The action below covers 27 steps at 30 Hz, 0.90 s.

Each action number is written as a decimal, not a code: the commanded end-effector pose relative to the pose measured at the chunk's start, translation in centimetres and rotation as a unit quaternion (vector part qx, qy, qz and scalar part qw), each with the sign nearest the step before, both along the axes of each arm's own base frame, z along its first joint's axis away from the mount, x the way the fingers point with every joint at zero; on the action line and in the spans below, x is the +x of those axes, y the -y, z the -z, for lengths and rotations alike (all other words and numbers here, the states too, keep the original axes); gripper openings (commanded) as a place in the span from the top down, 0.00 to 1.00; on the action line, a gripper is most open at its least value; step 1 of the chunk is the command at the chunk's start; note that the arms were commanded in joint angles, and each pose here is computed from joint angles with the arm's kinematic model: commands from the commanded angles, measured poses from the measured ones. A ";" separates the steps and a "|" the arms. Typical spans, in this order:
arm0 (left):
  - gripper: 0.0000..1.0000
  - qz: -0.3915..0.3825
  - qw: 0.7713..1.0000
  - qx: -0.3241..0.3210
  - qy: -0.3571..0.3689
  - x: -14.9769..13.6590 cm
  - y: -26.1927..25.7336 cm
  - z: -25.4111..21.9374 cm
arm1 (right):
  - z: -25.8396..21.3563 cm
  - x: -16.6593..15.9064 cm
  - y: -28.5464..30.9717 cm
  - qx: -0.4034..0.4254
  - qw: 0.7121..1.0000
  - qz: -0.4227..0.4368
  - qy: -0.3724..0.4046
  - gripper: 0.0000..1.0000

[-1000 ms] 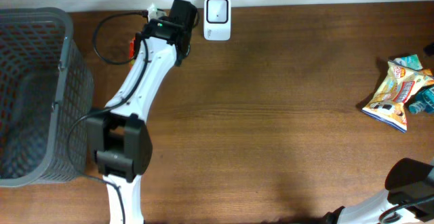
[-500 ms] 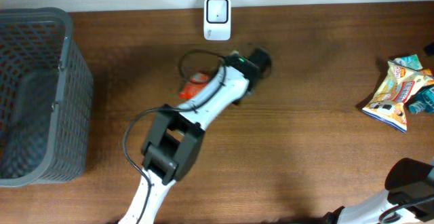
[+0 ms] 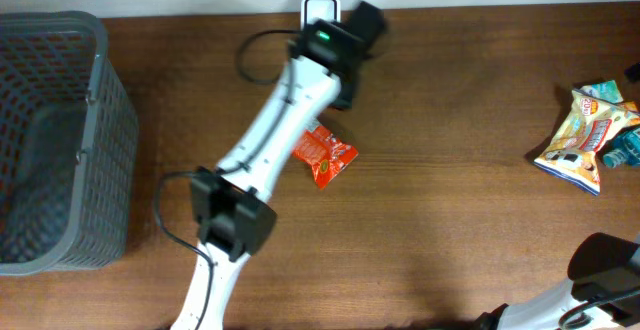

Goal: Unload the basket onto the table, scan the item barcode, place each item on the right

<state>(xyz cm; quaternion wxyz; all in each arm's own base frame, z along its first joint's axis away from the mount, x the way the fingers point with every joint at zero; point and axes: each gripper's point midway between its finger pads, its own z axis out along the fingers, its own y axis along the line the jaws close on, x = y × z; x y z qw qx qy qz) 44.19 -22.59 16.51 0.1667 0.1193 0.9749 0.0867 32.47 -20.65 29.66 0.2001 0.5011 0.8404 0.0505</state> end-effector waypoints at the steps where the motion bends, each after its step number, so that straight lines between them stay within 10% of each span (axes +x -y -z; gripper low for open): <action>1: 0.91 -0.048 0.996 0.014 -0.080 0.2 -4.6 5.1 | -0.1 0.0 0.0 0.002 1.000 0.005 0.003 0.02; 9: 1.00 -0.009 0.960 -0.098 -0.261 -6.3 2.6 16.2 | -0.1 0.0 0.0 0.002 1.000 0.005 0.003 0.02; 18: 1.00 0.035 0.976 -0.095 -0.191 -5.4 5.5 7.4 | -0.1 0.0 0.0 0.002 1.000 0.005 0.003 0.02; 22: 1.00 0.105 0.948 -0.173 -0.247 -9.0 9.0 4.2 | -0.1 0.0 0.0 0.002 1.000 0.005 0.003 0.02; 27: 1.00 0.121 0.941 -0.090 -0.304 -13.3 9.2 8.4 | -0.1 0.0 0.0 0.002 1.000 0.005 0.003 0.02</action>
